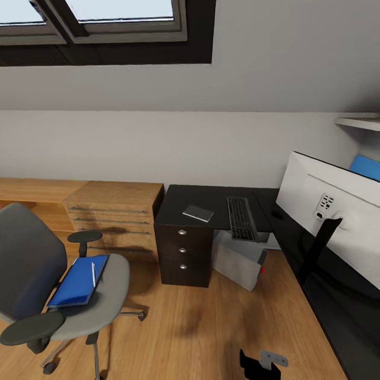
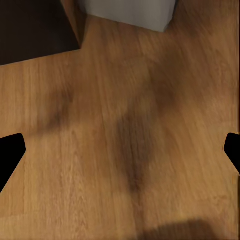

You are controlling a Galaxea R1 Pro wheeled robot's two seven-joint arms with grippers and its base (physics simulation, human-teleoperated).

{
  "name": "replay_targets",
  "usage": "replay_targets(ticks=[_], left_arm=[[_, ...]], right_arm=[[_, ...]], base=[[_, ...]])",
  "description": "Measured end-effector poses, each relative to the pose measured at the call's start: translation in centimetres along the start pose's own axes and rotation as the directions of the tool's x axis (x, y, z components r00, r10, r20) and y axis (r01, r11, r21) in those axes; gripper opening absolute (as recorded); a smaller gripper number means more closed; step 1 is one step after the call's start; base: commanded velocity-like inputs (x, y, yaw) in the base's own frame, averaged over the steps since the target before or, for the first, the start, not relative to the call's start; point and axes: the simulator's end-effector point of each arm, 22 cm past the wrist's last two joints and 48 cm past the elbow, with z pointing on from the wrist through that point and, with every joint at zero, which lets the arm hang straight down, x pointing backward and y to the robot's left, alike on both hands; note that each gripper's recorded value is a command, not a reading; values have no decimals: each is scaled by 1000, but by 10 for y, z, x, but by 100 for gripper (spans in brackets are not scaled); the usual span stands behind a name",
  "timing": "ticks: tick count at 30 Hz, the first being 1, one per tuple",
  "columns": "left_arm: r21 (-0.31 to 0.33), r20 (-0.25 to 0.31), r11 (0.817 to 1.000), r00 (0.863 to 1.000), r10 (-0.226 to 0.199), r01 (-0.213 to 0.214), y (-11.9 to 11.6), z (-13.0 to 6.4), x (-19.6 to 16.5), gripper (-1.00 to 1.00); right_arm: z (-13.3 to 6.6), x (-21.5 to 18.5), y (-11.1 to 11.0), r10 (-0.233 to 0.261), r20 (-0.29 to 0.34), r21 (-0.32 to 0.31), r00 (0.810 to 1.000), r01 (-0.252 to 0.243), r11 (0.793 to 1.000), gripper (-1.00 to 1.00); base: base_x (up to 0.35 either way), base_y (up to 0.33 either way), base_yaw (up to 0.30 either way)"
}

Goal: In the bedroom, organize the workspace by keeping the computer under the desk, ensuring the monitor is on the desk, placing the keyboard on the desk next to the monitor, placing the mouse on the desk next to the keyboard, moving the folder from the swivel chair onto the desk next to the mouse, stacking the notebook on top of the folder with the pen on top of the notebook, and positioning the swivel chair next to the desk.

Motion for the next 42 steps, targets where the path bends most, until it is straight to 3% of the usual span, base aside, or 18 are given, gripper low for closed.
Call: replay_targets(ticks=[22, 32, 42], left_arm=[[2, 9, 1000, 1000, 0, 0, -1, 0, -4, 100], [2, -57, 999, 997, 43, -43, 1, -7, 25, 100], [-5, -60, 999, 997, 42, -43, 5, -8, 28, 100]], right_arm=[[-3, -5, 11, -43, 29, -32, 999, 44, 999, 100], [-4, -3, 12, -44, 27, -34, 999, 45, 998, 100], [-3, -4, 8, -47, 28, -30, 998, 48, 998, 100]], base=[[0, 0, -224], [0, 0, -49], [0, 0, -2]])
